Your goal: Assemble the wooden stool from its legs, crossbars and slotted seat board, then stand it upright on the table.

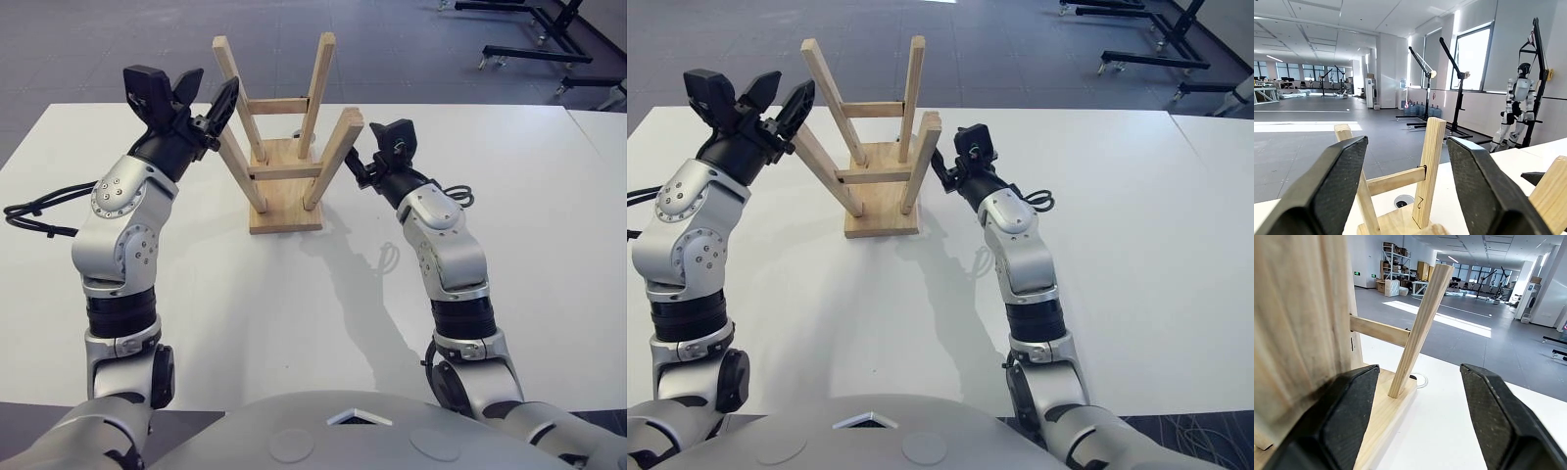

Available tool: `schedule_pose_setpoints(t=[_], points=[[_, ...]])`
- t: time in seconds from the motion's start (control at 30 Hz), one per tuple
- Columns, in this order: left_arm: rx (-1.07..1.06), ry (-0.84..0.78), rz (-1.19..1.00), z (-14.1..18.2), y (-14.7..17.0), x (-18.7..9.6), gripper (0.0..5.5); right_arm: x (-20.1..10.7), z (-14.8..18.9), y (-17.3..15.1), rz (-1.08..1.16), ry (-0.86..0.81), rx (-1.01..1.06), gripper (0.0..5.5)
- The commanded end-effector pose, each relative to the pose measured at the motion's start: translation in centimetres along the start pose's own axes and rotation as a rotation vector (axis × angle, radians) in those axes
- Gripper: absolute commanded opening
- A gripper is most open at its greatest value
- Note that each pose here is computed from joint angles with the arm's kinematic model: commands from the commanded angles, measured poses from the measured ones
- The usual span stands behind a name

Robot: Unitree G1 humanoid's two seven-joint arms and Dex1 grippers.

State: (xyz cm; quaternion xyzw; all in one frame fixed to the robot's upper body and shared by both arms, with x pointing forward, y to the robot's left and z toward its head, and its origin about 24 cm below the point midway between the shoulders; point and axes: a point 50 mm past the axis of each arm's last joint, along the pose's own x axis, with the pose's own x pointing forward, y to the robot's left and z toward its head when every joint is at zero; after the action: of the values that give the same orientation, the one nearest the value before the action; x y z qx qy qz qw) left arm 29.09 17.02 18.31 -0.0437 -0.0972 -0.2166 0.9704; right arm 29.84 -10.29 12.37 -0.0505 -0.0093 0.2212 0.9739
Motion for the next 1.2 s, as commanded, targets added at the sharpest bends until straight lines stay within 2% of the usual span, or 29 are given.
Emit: schedule_pose_setpoints(t=[0.03, 0.33, 0.5, 0.7, 0.83, 0.93, 1.07, 1.13, 1.2], points=[[-0.123, 0.115, -0.235, -3.0, -5.4, 1.8, 2.94, 1.5, 1.3, 5.7, 0.298, -0.042, 0.040, 3.06], [-0.046, 0.123, -0.108, -2.9, -1.1, -1.3, 2.94, -0.4, 1.4, 0.7, 0.138, -0.040, -0.020, 3.06], [-0.086, 0.002, -0.093, -0.9, -0.5, -1.8, 2.94, -1.8, 0.2, -1.8, 0.063, 0.018, -0.052, 3.06], [-0.133, -0.128, -0.106, 1.3, -0.8, -1.6, 2.94, -2.0, 1.0, -3.4, 0.009, -0.021, -0.053, 3.06], [-0.159, -0.261, -0.144, 4.1, -0.5, -2.3, 2.94, -3.0, 5.1, -4.7, 0.054, -0.245, -0.003, 3.06], [-0.165, -0.357, -0.160, 6.6, 0.5, -2.5, 2.94, -2.9, 10.3, -5.3, 0.075, -0.472, 0.051, 3.06], [-0.176, -0.305, -0.080, 7.6, 1.3, 1.0, 2.94, -1.0, 15.6, -4.3, 0.141, -0.629, 0.127, 3.06], [-0.179, -0.275, -0.087, 7.4, 0.8, 2.6, 2.94, -0.1, 16.2, -3.7, 0.170, -0.642, 0.164, 3.06], [-0.189, -0.232, -0.108, 6.7, 0.1, 3.6, 2.94, 0.5, 15.4, -3.0, 0.191, -0.603, 0.189, 3.06]])
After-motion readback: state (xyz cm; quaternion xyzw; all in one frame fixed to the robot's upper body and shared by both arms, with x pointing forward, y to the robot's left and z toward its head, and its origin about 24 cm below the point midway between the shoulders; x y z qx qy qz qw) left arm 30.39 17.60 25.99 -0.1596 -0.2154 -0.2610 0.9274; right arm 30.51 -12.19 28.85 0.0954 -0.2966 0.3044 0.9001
